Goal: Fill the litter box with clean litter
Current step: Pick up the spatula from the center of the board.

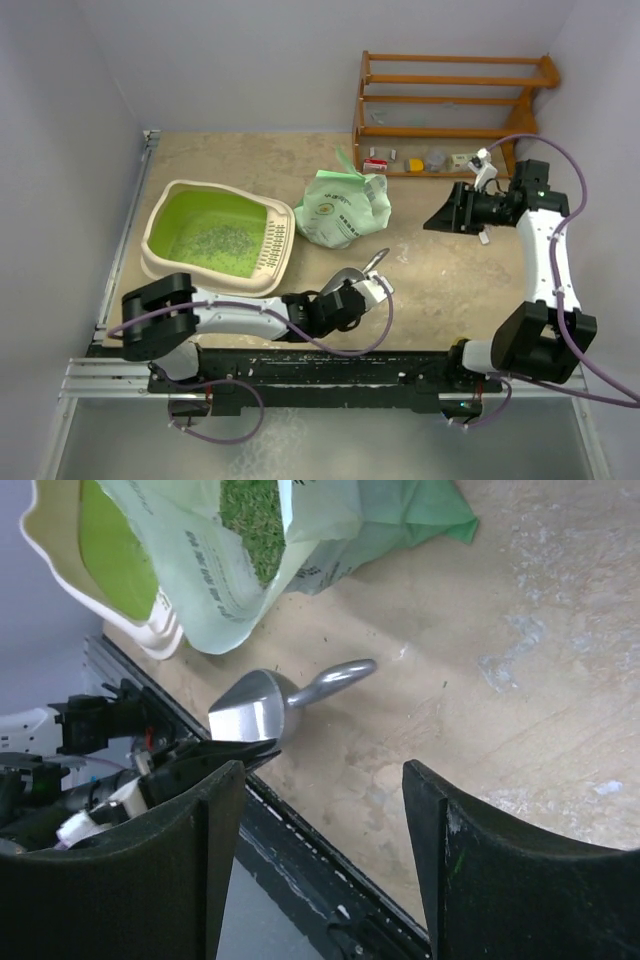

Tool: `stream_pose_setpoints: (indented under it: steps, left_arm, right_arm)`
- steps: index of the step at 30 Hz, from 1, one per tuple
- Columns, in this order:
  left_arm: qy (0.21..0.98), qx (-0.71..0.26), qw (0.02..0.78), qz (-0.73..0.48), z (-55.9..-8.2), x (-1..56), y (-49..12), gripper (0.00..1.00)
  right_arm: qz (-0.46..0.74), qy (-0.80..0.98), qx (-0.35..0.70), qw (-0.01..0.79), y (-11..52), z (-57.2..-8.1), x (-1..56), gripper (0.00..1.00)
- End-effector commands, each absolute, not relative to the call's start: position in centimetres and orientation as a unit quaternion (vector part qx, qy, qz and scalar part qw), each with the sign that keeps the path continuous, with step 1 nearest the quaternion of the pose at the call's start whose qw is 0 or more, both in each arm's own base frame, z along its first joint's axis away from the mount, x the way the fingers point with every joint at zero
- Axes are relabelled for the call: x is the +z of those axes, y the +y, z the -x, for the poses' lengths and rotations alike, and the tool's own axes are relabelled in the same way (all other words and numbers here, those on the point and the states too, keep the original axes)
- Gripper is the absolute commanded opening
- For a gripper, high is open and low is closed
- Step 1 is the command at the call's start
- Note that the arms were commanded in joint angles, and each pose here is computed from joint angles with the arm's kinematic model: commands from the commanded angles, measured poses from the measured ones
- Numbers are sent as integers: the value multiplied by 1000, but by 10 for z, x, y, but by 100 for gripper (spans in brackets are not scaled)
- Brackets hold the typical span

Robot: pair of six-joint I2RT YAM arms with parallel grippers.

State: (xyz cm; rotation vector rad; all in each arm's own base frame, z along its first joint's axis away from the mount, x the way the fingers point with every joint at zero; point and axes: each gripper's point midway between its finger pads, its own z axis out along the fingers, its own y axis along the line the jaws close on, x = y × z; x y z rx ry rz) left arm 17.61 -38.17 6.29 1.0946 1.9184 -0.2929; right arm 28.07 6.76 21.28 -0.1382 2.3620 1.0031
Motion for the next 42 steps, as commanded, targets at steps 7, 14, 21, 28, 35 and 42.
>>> stream_pose_setpoints:
  steps: [7, 14, 21, 28, 35, 42]
  left_arm:
    - [666, -99, 595, -440, -156, 186, -398, 3]
    - [595, -127, 617, -498, -115, 218, -434, 3]
    - [537, -148, 637, -532, -104, 259, -437, 3]
    - [519, -124, 651, -540, -113, 294, -439, 3]
    - [524, -120, 659, -527, -135, 306, -443, 3]
    - [537, -117, 657, -516, -152, 300, -437, 3]
  right_arm:
    - [136, 808, 528, 223, 93, -235, 275, 67]
    - [171, 798, 518, 256, 99, -221, 288, 70]
    - [198, 797, 493, 287, 102, -208, 299, 70]
    - [197, 793, 503, 281, 105, -205, 299, 70]
    - [198, 780, 516, 294, 111, -201, 310, 69]
    - [202, 766, 530, 302, 121, -190, 326, 69]
